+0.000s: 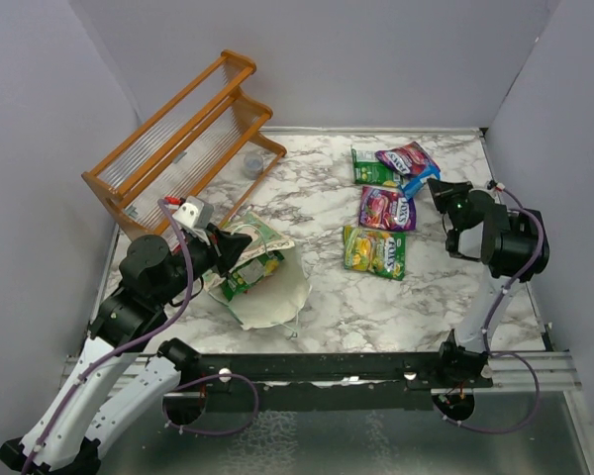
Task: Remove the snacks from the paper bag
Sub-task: Place the snack at the center of the board, then take out the snack from the paper bag.
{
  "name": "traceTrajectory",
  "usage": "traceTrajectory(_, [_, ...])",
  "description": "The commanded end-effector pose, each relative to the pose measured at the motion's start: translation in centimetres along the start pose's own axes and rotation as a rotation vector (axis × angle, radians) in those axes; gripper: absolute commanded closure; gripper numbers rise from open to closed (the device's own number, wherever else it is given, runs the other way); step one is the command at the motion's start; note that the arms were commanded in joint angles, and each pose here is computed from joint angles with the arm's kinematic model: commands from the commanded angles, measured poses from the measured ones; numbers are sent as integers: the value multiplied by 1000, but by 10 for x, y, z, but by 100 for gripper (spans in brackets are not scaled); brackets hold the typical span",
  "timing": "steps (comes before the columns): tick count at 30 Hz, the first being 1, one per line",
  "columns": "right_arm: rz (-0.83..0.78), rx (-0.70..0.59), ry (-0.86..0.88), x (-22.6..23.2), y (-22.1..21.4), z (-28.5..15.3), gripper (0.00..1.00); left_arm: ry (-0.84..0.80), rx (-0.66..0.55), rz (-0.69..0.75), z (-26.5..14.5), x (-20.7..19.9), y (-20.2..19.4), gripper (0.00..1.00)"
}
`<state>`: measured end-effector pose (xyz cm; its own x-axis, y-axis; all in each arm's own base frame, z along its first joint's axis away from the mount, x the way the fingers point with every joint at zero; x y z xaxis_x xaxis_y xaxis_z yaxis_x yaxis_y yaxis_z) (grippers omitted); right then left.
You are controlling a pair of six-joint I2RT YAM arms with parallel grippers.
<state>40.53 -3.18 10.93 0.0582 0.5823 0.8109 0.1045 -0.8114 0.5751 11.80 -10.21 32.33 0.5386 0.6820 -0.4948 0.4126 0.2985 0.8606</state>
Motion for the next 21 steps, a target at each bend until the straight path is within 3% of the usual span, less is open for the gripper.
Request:
traceTrajectory(1, [-13, -89, 72, 1, 6, 8, 93, 9, -18, 5, -4, -1, 4, 100])
traceTrajectory(4, [-63, -69, 6, -8, 2, 5, 73, 9, -20, 2, -3, -2, 5, 100])
traceTrajectory(10, [-138, -80, -138, -6, 2, -33, 42, -5, -18, -19, 0, -2, 3, 100])
traceTrajectory(15, [-259, -52, -97, 16, 3, -78, 34, -5, -16, -22, 0, -2, 2, 100])
traceTrajectory(21, [-468, -5, 38, 48, 2, -140, 34, 17, -17, -23, -2, 0, 1, 100])
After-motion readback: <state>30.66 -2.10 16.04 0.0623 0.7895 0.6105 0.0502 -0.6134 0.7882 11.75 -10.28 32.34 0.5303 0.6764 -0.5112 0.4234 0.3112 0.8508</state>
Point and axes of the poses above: each gripper's point midway between its finger pads, its own z axis out along the fingers, its own x axis along the line the jaws close on, y = z × x, the point moved 10 cm from there along -z, back along the fingers, and after that the axes turned 12 degrees about -z, right-handed, at the moved point
